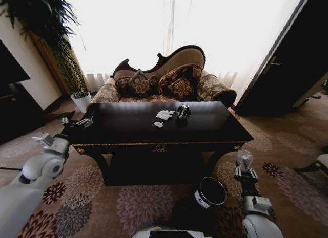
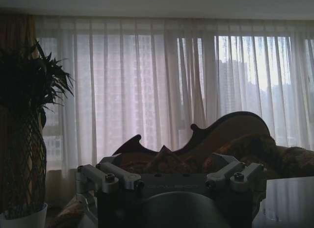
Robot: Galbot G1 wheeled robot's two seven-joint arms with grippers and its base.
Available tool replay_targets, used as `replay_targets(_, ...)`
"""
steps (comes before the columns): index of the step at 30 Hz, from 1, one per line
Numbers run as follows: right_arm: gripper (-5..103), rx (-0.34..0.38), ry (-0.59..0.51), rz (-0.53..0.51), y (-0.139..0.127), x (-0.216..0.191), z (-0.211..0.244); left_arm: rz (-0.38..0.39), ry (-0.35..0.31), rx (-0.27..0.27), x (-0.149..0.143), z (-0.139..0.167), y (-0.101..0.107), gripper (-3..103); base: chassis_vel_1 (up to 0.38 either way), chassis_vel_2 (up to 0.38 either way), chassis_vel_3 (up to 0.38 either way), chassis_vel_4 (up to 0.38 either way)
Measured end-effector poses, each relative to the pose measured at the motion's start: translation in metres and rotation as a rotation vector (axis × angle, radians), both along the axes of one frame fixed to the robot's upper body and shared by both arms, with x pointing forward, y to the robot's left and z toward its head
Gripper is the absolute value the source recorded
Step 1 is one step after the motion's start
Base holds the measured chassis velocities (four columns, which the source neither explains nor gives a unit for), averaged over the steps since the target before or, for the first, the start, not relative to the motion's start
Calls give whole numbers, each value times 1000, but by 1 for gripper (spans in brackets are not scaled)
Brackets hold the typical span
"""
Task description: Move to the front of the table and place the trash on the table into the trash bin.
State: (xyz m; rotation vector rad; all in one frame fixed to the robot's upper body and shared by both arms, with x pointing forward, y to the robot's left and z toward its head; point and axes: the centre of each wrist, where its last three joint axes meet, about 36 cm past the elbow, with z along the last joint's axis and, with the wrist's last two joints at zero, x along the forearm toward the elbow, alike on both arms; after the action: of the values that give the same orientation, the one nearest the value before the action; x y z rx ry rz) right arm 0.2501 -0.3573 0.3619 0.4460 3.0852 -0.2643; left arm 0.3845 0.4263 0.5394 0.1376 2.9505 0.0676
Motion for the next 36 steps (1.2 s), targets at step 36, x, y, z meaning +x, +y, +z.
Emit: replay_targets(36, 25, 258, 321, -85, -20, 41, -204, -26, 16, -36, -2, -8, 2, 100, 0, 0, 0, 0)
